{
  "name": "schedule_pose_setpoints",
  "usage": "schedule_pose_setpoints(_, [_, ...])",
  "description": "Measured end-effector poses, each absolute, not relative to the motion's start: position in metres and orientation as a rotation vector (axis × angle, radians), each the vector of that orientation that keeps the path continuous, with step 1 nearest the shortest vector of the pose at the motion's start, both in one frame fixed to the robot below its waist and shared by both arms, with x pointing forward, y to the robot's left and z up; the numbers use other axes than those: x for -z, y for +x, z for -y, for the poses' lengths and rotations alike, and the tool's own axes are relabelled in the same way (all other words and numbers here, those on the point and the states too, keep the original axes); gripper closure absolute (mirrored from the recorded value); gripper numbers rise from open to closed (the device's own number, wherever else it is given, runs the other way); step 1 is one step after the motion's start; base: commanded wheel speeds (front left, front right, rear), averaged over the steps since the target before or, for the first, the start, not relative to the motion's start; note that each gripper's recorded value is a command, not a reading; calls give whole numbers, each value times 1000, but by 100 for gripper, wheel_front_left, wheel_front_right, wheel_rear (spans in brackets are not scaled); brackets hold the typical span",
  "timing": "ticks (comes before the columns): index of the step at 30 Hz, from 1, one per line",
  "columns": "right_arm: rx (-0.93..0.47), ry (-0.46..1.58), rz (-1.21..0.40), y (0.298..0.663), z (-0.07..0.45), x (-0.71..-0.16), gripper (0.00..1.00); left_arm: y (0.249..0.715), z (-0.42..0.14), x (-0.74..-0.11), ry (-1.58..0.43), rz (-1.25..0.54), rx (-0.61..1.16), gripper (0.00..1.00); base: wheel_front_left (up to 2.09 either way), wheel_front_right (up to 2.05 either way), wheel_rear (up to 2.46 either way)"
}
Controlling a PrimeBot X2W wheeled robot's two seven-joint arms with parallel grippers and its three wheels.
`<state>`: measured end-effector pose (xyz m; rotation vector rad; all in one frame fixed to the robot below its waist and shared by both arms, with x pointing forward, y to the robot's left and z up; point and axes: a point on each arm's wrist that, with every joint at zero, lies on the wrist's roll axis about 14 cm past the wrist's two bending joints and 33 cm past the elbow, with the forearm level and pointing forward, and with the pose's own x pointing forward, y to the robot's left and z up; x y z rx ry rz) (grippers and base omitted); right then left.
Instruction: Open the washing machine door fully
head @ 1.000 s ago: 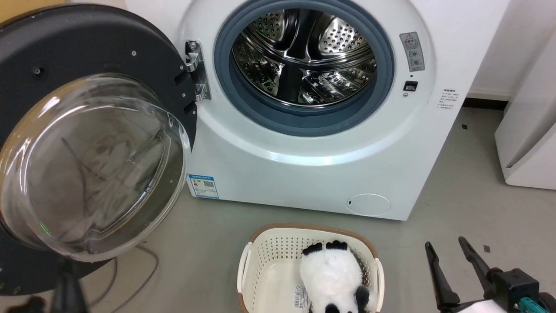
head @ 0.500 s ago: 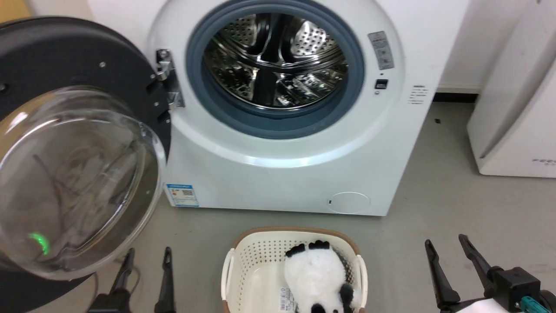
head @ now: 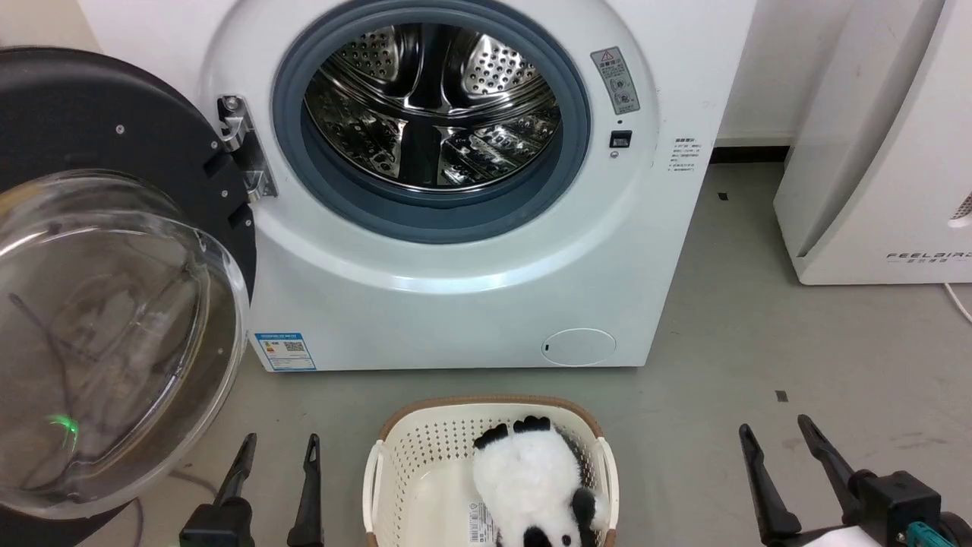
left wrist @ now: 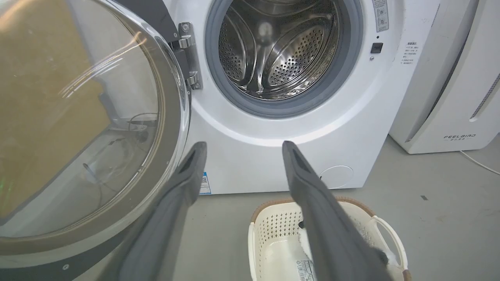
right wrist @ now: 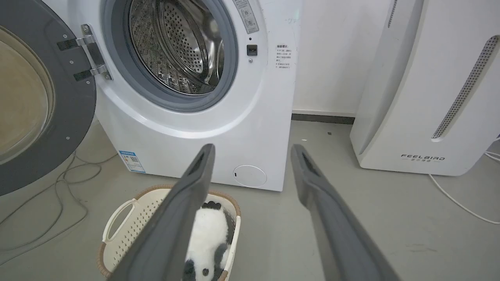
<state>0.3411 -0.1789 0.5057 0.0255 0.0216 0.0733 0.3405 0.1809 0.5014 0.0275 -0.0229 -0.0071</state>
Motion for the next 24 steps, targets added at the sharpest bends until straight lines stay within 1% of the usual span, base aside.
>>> schedule_pose_setpoints(13, [-108, 37, -22, 345, 167, -502, 0, 338, -188, -495, 34, -6, -5, 0, 0, 0, 0])
schedule_pose_setpoints(14, [-109, 37, -23, 345, 167, -502, 100, 338, -189, -494, 27, -8, -8, 100, 0, 0, 0])
schedule_pose_setpoints(24, [-109, 36, -23, 346, 167, -502, 100, 338, -188, -493, 23, -15, -9, 100, 0, 0, 0])
